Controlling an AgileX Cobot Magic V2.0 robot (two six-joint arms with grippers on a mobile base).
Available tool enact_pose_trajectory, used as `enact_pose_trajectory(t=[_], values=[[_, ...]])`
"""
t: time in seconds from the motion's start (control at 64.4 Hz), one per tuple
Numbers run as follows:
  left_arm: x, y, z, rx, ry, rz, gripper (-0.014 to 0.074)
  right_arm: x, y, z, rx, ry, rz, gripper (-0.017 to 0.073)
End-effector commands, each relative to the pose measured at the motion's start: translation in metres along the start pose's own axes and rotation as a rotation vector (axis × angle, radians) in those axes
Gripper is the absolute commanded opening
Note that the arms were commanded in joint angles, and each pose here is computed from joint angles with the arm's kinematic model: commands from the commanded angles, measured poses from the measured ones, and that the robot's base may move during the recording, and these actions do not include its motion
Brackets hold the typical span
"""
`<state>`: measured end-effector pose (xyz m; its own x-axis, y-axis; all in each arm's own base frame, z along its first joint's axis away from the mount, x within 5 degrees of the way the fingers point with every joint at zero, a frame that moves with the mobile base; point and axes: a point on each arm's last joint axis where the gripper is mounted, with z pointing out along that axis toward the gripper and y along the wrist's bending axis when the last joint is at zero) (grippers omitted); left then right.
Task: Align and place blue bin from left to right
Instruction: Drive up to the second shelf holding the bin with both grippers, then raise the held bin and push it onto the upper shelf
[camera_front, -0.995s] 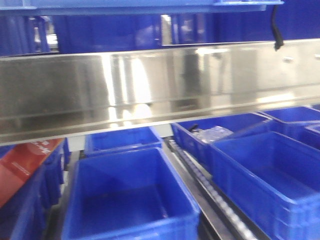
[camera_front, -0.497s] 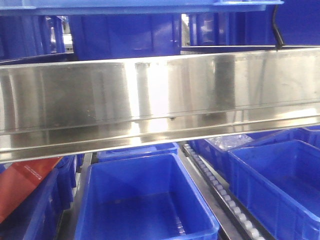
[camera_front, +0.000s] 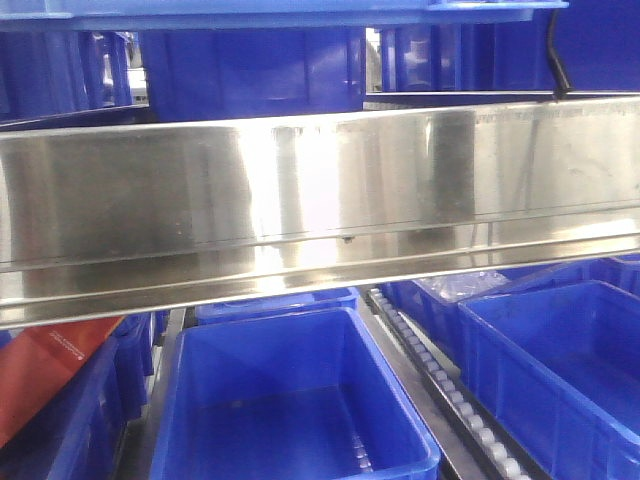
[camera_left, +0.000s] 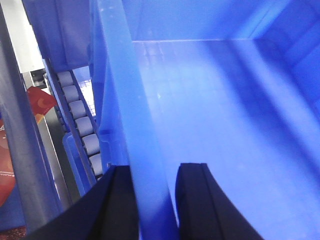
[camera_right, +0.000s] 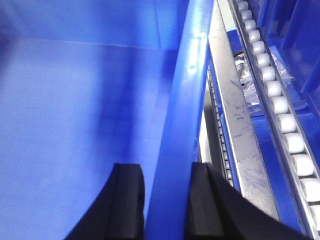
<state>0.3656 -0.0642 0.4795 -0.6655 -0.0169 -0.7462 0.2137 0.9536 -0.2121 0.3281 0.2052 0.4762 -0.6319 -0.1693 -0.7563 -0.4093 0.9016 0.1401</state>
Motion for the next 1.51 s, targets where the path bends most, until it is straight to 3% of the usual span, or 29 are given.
enact_pose_trajectory(t=[0.0,0.746,0.979,1.119,1.197,1.492], values=[[-0.008,-0.018,-0.016,0.114,-0.101,0.001,-0.0111,-0.012,0.015,-0.020,-0.114,-0.140,-0.005,-0.0153],[-0.008,-0.018,-0.016,0.114,-0.101,0.001,-0.0111,-0.012,0.015,-0.020,-0.114,-0.140,-0.005,-0.0153],[-0.016,-0.022,-0.018,0.155,-0.179,-0.020,-0.0111,-0.013,0.015,-0.020,-0.114,-0.148,-0.004,-0.0153],[-0.010,-0.024,-0.017,0.184,-0.119,-0.028,-0.0111,-0.015,0.012,-0.011,-0.105,-0.160,-0.054,-0.0153],[-0.005,-0.022,-0.015,0.166,-0.065,-0.061,-0.0111,-0.017,0.007,-0.001,-0.093,-0.167,-0.044,-0.0153],[-0.003,-0.010,0.000,0.058,-0.022,-0.075,-0.0111,-0.015,-0.016,0.042,-0.040,-0.115,-0.012,-0.0153]])
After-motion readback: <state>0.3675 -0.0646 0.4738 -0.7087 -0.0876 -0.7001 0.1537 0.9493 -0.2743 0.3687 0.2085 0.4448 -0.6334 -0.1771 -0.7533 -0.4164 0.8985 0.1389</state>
